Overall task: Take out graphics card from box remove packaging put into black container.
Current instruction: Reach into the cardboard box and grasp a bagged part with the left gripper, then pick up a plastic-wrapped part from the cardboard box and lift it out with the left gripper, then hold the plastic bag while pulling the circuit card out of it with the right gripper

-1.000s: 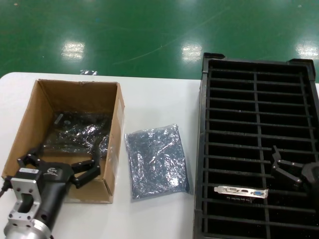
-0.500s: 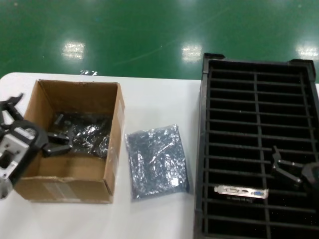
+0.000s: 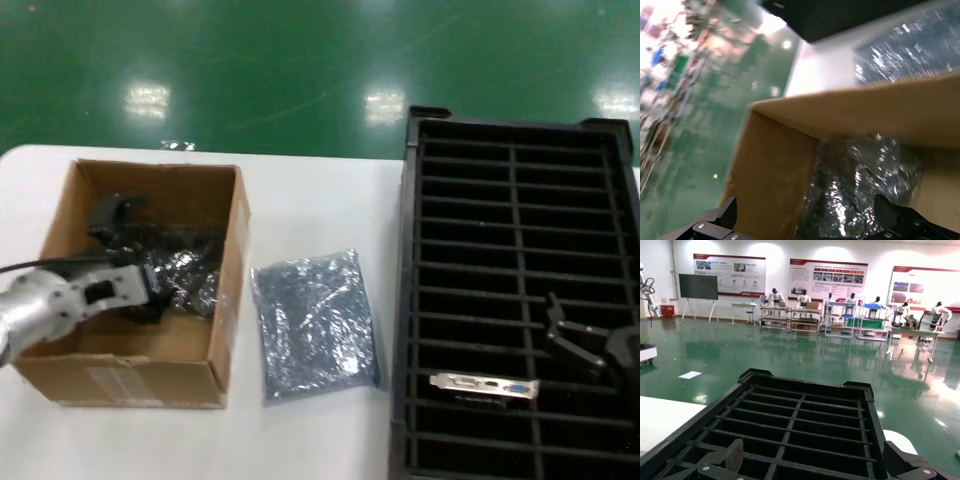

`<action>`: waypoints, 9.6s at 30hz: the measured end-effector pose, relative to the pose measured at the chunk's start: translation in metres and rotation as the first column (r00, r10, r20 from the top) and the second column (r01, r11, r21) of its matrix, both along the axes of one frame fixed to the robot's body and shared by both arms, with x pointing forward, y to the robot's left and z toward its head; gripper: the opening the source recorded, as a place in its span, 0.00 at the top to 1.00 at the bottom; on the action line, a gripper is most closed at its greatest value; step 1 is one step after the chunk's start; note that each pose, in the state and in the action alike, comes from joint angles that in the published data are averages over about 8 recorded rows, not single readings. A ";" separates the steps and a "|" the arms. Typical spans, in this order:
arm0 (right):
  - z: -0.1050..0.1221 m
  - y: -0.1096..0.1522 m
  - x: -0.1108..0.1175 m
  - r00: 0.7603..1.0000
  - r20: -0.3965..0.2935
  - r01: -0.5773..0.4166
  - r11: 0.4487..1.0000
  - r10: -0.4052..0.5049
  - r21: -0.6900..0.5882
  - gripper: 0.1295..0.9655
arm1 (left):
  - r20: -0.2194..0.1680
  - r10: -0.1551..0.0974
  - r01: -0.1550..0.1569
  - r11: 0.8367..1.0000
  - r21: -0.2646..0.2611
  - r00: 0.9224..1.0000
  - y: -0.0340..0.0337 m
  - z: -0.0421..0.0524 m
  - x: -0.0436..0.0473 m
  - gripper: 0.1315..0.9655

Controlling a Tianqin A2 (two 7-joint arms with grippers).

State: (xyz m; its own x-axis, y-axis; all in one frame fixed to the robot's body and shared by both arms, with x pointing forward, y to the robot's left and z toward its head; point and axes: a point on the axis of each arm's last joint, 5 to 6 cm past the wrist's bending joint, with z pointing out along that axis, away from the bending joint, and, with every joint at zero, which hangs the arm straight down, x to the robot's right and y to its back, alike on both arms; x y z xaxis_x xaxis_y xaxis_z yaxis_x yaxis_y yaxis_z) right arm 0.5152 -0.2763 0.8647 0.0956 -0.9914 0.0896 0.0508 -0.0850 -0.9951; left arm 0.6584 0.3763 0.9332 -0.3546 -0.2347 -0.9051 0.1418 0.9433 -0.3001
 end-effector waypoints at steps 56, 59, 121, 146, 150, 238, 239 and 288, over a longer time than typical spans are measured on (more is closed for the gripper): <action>0.000 0.000 0.000 1.000 0.000 0.000 1.000 0.000 0.000 0.00 | 0.014 -0.062 0.051 0.912 0.406 0.998 -0.0098 -0.0370 0.0543 0.03; 0.000 0.000 0.000 1.000 0.000 0.000 1.000 0.000 0.000 0.00 | 0.014 -0.061 0.050 0.911 0.409 0.998 -0.0088 -0.0375 0.0539 0.06; 0.000 0.000 0.000 1.000 0.000 0.000 1.000 0.000 0.000 0.00 | 0.208 -0.003 -0.085 0.906 0.414 0.978 0.0171 0.0031 0.0106 0.99; 0.000 0.000 0.000 1.000 0.000 0.000 1.000 0.000 0.000 0.00 | 0.513 -0.076 -0.029 0.981 0.194 0.855 -0.0424 0.0656 -0.1313 0.99; 0.000 0.000 0.000 1.000 0.000 0.000 1.000 0.000 0.000 0.00 | 0.495 -0.090 0.014 0.988 0.155 0.864 -0.0586 0.0574 -0.1438 0.99; 0.046 0.043 -0.012 0.650 -0.014 -0.751 0.639 0.760 -0.170 0.80 | 0.387 -0.149 0.144 0.989 0.044 0.910 -0.1267 0.0070 -0.1578 0.99; 0.046 0.044 -0.011 0.648 -0.013 -0.752 0.636 0.762 -0.172 0.82 | 0.387 -0.149 0.144 0.989 0.044 0.910 -0.1267 0.0070 -0.1578 0.99; 0.034 0.081 0.088 0.676 -0.010 -0.730 0.667 0.737 -0.149 0.88 | 0.387 -0.149 0.144 0.989 0.044 0.910 -0.1267 0.0070 -0.1578 0.99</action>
